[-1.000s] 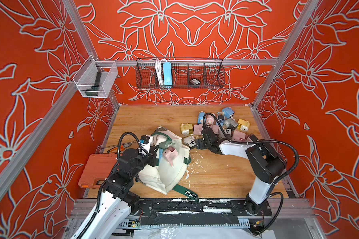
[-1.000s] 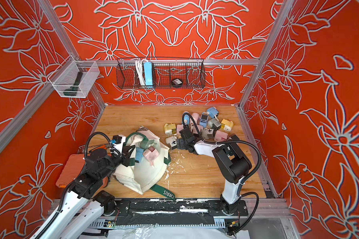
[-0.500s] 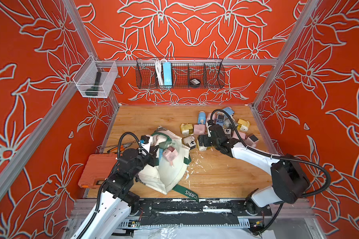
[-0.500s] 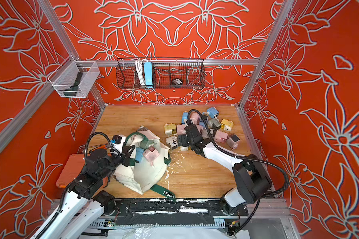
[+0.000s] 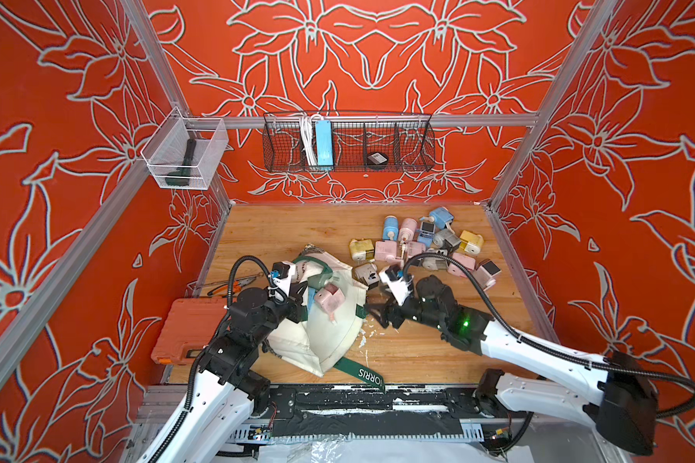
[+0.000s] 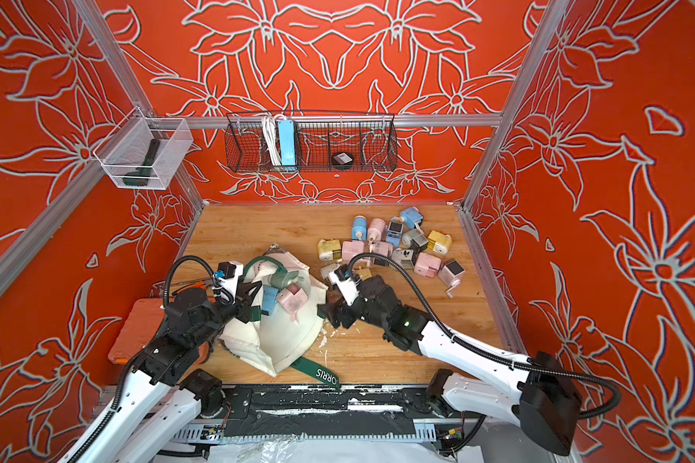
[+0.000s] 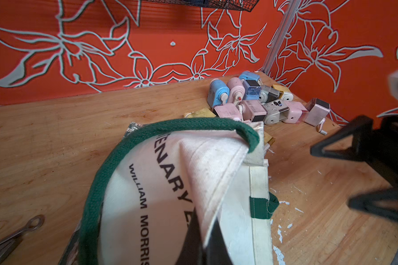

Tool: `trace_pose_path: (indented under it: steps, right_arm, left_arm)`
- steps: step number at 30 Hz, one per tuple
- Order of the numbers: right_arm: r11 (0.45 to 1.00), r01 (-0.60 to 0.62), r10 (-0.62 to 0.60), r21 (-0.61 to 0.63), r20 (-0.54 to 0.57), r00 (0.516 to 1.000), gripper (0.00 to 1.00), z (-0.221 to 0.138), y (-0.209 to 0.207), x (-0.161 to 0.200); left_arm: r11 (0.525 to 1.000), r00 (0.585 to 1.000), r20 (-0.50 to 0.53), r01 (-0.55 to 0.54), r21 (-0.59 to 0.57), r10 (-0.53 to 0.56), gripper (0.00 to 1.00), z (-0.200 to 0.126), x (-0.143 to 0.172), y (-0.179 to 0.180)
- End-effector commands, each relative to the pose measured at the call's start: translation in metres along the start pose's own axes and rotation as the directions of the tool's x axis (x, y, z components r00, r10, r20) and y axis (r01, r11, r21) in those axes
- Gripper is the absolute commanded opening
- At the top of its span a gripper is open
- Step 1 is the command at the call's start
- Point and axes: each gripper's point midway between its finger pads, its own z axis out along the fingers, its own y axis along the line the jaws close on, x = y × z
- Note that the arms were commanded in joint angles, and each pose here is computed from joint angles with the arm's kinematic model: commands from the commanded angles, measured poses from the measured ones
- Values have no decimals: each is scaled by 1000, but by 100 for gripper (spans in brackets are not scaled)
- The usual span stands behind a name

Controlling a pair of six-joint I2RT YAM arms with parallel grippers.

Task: Take out the pencil sharpeners from the tote bags
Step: Place the pencil sharpener at the center of the board, then pick up the pencil sharpener from the canvas bag.

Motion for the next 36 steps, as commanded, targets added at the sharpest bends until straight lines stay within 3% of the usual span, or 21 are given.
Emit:
trace_pose_path:
  steps: [1, 4, 15, 17, 27, 30, 36]
  right_arm:
    - [993, 101, -102, -55, -14, 995, 89, 12, 22, 13]
    - [980, 160, -168, -118, -63, 984, 94, 32, 47, 27]
    - [959, 220, -196, 178, -145, 970, 99, 125, 4, 35]
    - [939, 239, -209, 249, -140, 968, 99, 134, -10, 31]
    - [890, 251, -213, 381, -141, 967, 99, 165, -53, 28]
    - [886, 252, -205, 390, -159, 966, 99, 174, -62, 34]
    - [937, 225, -185, 267, -169, 968, 99, 195, -56, 45]
  left_arm:
    - [1000, 1000, 11, 2, 4, -2, 0, -1, -1, -2]
    - [1000, 1000, 11, 2, 5, -2, 0, -1, -1, -2]
    - [1000, 1000, 11, 2, 6, -2, 0, -1, -1, -2]
    - [1000, 1000, 13, 2, 6, -2, 0, -2, -2, -2]
    - [1000, 1000, 19, 1, 10, -1, 0, -3, -2, -3]
    - [1000, 1000, 21, 0, 11, 0, 0, -3, -3, -3]
    - [1000, 1000, 19, 1, 13, -1, 0, -2, -2, -3]
